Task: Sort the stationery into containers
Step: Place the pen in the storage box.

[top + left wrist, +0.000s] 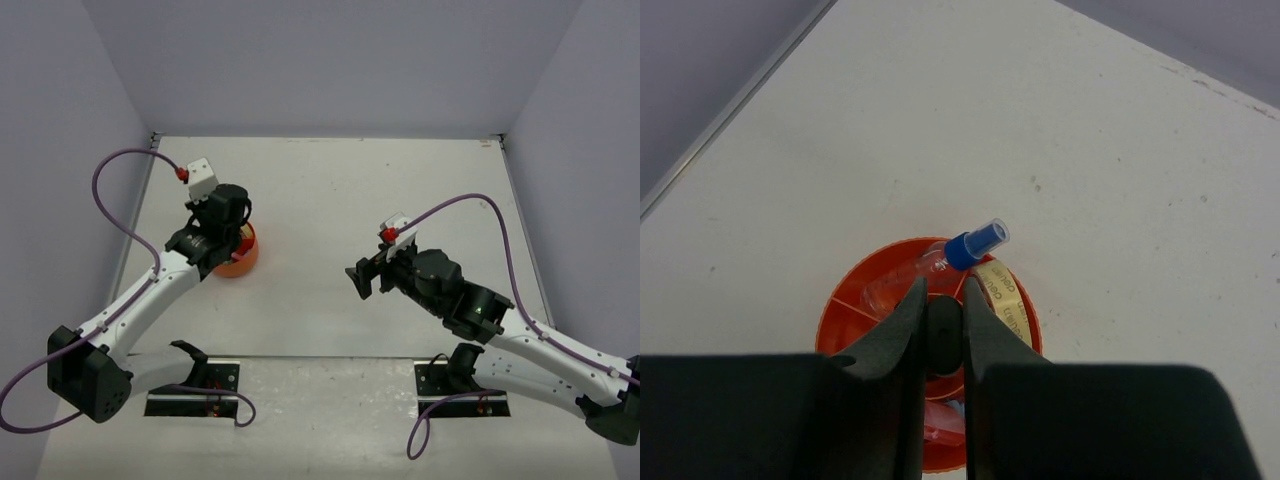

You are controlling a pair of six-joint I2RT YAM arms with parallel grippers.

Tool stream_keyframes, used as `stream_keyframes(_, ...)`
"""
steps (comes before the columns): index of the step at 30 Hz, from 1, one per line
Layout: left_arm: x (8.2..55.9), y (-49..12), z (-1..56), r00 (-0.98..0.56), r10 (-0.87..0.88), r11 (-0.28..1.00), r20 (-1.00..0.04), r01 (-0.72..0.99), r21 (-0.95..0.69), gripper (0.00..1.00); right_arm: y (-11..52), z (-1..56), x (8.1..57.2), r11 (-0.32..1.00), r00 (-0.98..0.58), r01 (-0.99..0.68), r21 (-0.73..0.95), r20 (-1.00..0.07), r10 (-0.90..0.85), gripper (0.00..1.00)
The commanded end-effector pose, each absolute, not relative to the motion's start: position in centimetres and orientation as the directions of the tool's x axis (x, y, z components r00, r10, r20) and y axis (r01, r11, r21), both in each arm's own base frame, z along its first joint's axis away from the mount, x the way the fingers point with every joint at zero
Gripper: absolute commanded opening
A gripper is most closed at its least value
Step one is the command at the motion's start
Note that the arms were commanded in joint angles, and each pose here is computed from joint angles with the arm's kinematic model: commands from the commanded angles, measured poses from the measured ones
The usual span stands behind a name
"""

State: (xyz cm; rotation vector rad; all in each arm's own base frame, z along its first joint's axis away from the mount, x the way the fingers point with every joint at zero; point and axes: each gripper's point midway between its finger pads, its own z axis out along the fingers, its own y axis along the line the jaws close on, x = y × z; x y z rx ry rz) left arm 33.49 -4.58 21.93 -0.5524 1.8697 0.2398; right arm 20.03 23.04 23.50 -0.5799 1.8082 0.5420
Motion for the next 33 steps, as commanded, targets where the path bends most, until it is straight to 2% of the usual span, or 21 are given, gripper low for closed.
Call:
stream_keyframes(1, 33.2, -4.2, 24.2, -0.215, -0.297, 0.858, -0.931, -0.488, -0.161, 0.00, 23.4, 23.7, 20.1, 0.769, -0.267, -0.633, 0.085, -0.957, -0.114, 0.99)
stream_keyframes(10, 32.4, -3.4, 27.2, -0.154, -0.303, 0.854, -0.941, -0.483, -0.196, 0.00, 24.1, 23.5, 20.3, 0.762, -0.273, -0.642, 0.086, -0.954, -0.123, 0.99)
stream_keyframes(23, 34.4, -4.6, 23.7, -0.203, -0.293, 0.853, -0.935, -0.496, -0.160, 0.00, 23.5, 23.1, 20.1, 0.767, -0.275, -0.637, 0.072, -0.951, -0.140, 0.99)
stream_keyframes(33, 34.3, -4.5, 21.1, -0.238, -0.286, 0.848, -0.928, -0.513, -0.130, 0.01, 23.2, 23.0, 19.8, 0.764, -0.276, -0.641, 0.071, -0.951, -0.142, 0.99)
